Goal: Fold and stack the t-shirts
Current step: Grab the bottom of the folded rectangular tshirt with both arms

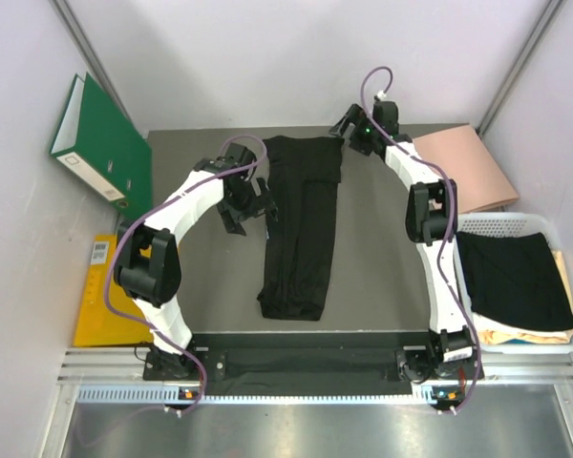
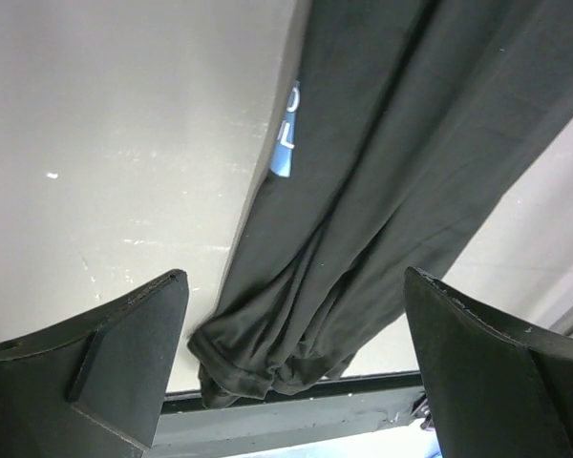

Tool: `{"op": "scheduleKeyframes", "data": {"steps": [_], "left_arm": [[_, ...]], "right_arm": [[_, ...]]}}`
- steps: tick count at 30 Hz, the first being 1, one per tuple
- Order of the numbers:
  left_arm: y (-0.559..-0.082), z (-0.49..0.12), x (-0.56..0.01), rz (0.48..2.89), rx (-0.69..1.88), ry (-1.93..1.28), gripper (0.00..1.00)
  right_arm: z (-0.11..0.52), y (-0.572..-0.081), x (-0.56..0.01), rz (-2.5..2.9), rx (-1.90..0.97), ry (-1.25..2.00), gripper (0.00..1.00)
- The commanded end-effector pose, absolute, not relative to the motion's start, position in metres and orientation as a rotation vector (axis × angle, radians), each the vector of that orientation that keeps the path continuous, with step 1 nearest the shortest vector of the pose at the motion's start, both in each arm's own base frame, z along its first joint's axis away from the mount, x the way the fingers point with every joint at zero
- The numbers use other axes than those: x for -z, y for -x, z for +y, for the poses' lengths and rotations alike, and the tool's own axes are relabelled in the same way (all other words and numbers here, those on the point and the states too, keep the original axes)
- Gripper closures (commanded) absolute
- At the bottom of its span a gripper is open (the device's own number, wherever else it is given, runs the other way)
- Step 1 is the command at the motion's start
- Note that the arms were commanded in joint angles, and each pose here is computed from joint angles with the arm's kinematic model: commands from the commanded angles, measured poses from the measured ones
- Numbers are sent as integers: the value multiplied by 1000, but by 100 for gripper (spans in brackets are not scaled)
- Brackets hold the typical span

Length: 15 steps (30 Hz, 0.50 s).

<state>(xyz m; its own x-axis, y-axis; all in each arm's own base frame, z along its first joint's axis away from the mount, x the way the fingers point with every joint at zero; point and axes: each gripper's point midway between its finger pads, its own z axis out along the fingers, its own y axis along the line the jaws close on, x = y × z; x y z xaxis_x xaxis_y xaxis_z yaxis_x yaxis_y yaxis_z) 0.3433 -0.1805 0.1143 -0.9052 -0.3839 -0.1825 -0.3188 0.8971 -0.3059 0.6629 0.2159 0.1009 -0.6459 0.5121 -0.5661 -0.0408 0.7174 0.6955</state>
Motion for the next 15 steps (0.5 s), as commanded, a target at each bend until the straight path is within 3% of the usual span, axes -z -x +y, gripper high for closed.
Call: {"op": "scheduleKeyframes", "data": {"steps": [1, 3, 7, 8, 9, 11, 15], "left_arm": [[-351, -184, -128, 2789, 441, 442, 1], [-342, -179, -122, 2809, 425, 404, 1], [-315, -166, -103, 2868, 360, 339, 1], [-304, -160, -96, 2892, 338, 338, 1], [-299, -158, -92, 2904, 328, 341, 1], [-294, -152, -86, 2925, 304, 330, 1], [-275, -141, -79, 3076, 239, 315, 1]], "right_arm": [[222, -638, -152, 2064, -871, -153, 0], [218, -608, -169, 2116, -836, -114, 0], [212, -539, -195, 2217, -471, 176, 0], [231, -509, -231, 2164, -452, 265, 0], [232, -483, -215, 2226, -423, 311, 0], [257, -432, -242, 2202, -546, 414, 0], [282, -348, -199, 2419, -935, 416, 6]]}}
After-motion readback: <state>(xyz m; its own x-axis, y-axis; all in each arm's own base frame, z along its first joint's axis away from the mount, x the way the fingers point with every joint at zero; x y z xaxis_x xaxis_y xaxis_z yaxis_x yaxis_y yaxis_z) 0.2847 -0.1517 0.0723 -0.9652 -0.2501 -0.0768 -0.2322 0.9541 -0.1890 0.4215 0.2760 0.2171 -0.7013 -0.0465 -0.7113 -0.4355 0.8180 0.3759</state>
